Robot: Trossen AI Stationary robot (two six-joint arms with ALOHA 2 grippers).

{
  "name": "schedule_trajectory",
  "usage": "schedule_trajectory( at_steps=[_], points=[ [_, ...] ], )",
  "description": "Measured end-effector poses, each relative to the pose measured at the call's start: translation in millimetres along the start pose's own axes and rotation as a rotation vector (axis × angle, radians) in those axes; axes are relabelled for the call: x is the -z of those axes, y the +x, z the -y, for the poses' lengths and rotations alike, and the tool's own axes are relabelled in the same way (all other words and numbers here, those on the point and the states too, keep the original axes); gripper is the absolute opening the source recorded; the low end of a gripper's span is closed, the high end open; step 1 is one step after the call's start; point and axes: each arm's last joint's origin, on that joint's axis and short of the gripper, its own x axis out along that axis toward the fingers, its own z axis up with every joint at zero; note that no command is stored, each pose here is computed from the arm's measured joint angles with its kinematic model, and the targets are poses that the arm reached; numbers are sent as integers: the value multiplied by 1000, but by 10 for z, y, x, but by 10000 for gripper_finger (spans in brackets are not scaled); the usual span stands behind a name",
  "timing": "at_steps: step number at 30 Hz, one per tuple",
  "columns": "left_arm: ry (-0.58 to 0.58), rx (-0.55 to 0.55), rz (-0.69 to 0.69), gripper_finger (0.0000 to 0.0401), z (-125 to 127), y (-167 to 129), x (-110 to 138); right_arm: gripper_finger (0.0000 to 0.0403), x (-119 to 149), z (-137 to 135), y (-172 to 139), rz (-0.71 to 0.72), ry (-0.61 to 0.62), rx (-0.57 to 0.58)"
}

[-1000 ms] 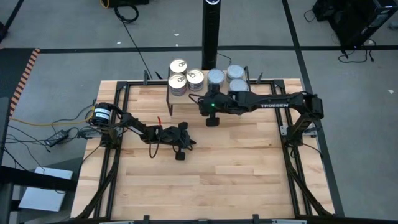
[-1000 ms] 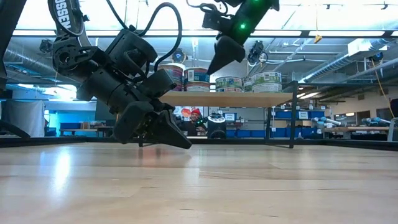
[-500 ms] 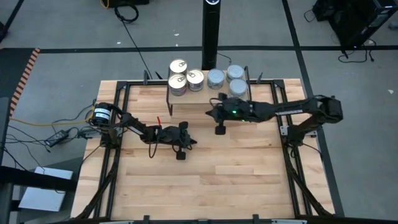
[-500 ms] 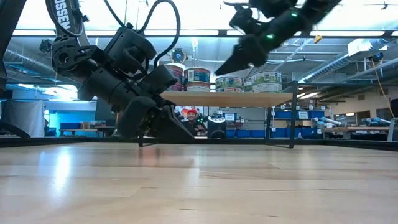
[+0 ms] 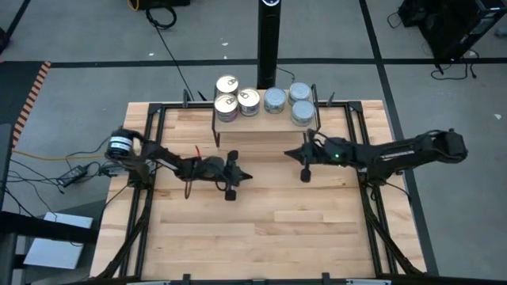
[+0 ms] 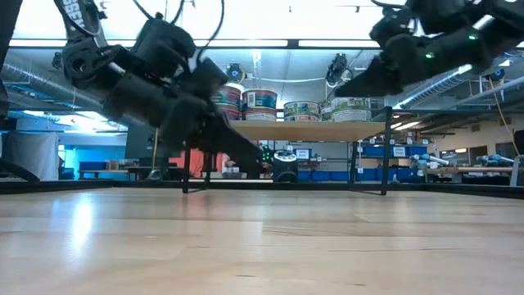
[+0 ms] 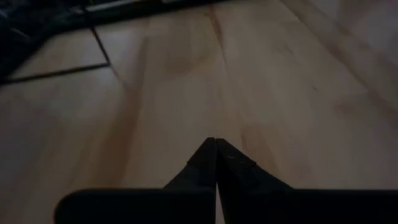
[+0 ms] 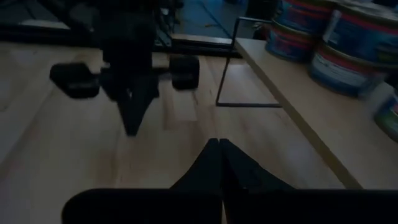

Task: Stack canned seafood by type on shelf
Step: Return to Home Position

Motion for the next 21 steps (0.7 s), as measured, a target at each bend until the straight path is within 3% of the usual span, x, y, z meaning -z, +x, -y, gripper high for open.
schedule_trajectory(
  at_steps=[8,13,21],
  points=[
    [-16,-62,153,5,-144,-420,-113,0,136,-106,-251,63,10,12],
    [-29,-84,189,5,-176,-668,-43,0,121,-113,-356,121,21,-78],
    [-43,-173,269,5,-195,-1057,68,0,215,-12,-470,173,18,-128]
  ],
)
